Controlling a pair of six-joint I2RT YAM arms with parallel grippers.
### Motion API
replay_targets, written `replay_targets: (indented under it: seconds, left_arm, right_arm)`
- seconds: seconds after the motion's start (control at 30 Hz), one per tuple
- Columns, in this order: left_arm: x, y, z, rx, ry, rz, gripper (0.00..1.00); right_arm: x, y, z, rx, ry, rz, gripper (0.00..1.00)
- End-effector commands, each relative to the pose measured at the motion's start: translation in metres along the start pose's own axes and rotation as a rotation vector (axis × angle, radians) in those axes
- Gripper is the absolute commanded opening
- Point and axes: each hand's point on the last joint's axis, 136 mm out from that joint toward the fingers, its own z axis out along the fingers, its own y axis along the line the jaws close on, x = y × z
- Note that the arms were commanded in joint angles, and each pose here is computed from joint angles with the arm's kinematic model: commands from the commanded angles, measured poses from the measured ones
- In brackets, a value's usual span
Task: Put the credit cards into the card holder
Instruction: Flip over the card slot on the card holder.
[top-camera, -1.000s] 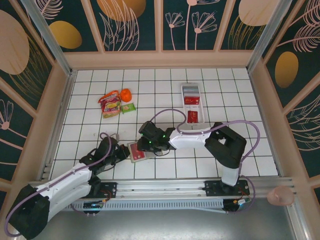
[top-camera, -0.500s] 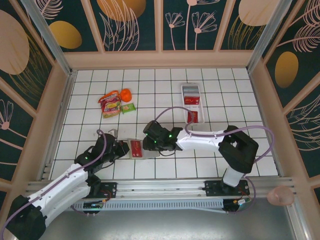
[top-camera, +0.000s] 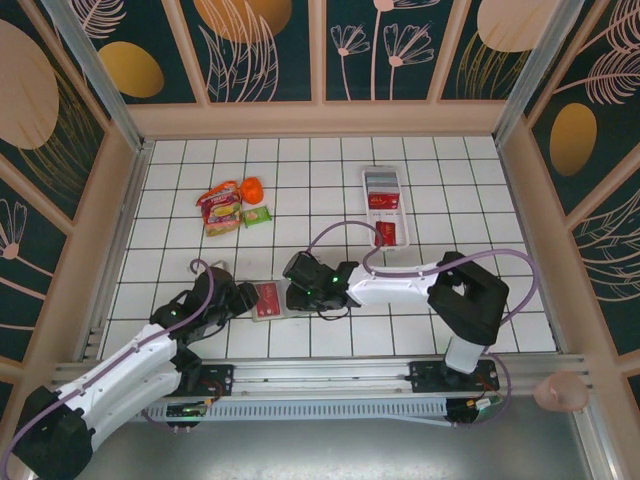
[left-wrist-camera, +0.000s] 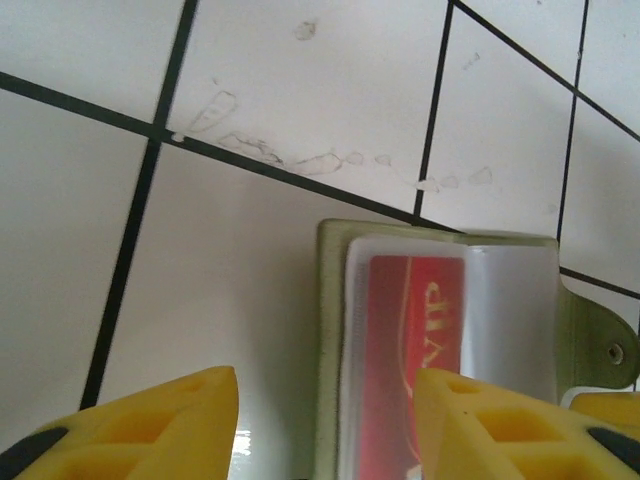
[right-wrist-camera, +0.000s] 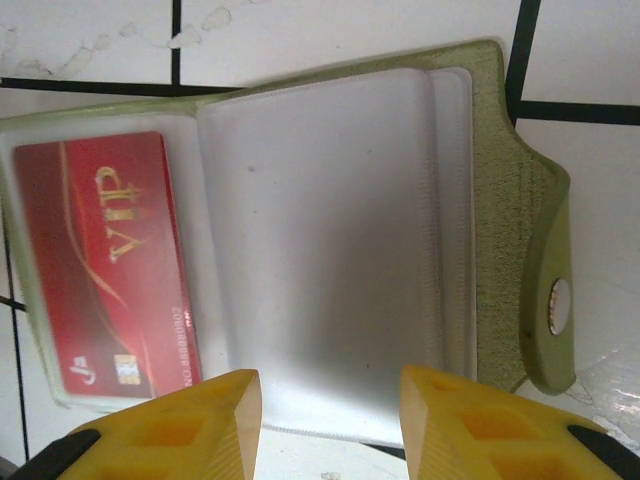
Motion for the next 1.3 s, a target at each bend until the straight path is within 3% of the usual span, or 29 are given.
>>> replay_targets:
  seconds: [0.0, 0.17, 0.37, 0.53, 0.83, 1.27]
  left_arm:
    - [-0.012, -0.01, -0.011, 0.016, -0.043, -0.006, 0.41]
    - [-0.012, -0.031, -0.012, 0.104, -0.019, 0.007, 0.17]
    - [-0.001, -0.038, 0.004, 0.149, 0.045, 0.002, 0.1]
    - [0.009, -0.021, 0.018, 0.107, 0.062, -0.012, 0.03]
    - [0.026, 0.009, 0.029, 0.047, 0.077, -0.042, 0.0]
    - [0.03, 0.017, 0.029, 0.032, 0.075, -0.053, 0.0]
  right_arm:
    - [-0.004, 0.002, 0.002, 0.02, -0.026, 0.013, 0.42]
    - [-0.004, 0.003, 0.005, 0.016, -0.025, 0.016, 0.42]
    - [-0.001, 0.003, 0.013, 0.018, -0.01, 0.023, 0.42]
    - [-0.002, 0.008, 0.018, -0.006, -0.01, 0.036, 0.42]
    - [-0.009, 0.024, 0.022, -0.069, -0.031, 0.055, 0.41]
    - [-0.018, 0.061, 0.025, -0.284, -0.058, 0.159, 0.39]
